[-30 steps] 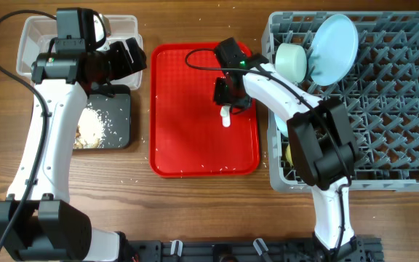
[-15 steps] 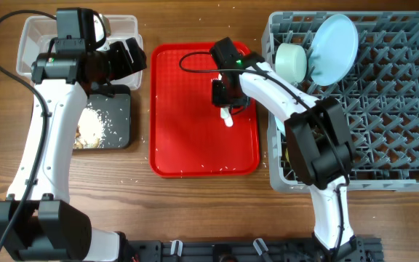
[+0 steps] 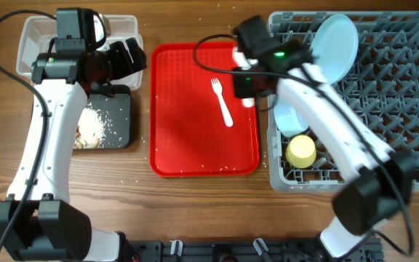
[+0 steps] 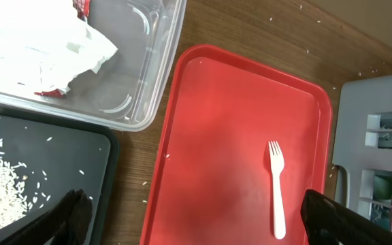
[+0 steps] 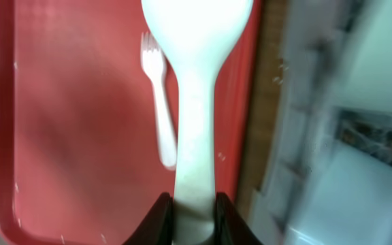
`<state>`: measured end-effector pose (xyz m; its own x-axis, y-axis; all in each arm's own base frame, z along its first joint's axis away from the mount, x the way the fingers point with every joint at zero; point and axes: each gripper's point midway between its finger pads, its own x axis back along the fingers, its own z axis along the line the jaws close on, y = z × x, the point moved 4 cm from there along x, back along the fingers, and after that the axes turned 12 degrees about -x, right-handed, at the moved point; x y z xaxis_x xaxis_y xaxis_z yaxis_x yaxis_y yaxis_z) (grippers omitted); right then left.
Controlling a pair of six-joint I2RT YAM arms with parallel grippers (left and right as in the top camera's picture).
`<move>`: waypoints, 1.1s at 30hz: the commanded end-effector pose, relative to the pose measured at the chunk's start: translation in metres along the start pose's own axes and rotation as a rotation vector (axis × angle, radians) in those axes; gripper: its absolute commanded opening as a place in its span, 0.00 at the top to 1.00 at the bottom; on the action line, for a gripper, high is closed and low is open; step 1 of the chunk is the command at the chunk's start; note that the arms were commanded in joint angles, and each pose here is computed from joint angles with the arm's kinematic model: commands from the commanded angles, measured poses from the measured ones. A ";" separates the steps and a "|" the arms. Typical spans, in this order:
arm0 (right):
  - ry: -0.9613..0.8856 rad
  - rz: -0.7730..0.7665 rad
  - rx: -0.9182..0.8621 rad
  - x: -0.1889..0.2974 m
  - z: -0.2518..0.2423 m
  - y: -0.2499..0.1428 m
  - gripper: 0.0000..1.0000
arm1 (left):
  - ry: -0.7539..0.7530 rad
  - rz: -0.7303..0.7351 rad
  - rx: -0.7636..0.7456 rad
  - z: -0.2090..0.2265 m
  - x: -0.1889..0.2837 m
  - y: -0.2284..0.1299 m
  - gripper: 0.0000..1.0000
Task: Sort waste into correct bins and load items into the dishwasher rack
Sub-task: 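Insert the white spoon into the rack with the right gripper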
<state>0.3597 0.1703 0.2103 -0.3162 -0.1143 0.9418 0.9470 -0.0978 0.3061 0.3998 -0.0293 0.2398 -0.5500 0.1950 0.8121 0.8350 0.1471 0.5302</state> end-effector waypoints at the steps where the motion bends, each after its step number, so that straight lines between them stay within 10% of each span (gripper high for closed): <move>1: -0.095 -0.063 -0.015 0.060 -0.049 -0.005 0.96 | 0.004 -0.027 -0.007 0.000 0.007 0.006 0.00; 18: -0.469 0.235 -0.210 0.005 -0.186 -0.084 0.95 | 0.004 -0.027 -0.007 0.000 0.007 0.006 0.00; 21: -0.462 0.215 -0.214 0.003 -0.185 -0.080 0.53 | 0.004 -0.028 -0.007 0.000 0.007 0.006 0.00; 24: -0.456 0.185 -0.220 0.002 -0.184 -0.074 0.51 | 0.004 -0.027 -0.007 0.000 0.007 0.006 0.00; 28: -0.385 0.100 -0.221 0.020 -0.172 -0.048 0.52 | 0.004 -0.027 -0.007 0.000 0.007 0.006 0.00; 33: 0.152 -0.119 -0.082 0.080 -0.078 0.020 0.58 | 0.004 -0.027 -0.007 0.000 0.007 0.006 0.00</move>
<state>0.3277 0.0258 0.2289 -0.2878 0.0796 0.9544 0.9108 -0.2853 0.2985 0.4000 -0.0293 0.2399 -0.5506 0.1950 0.8117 0.8346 0.1471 0.5308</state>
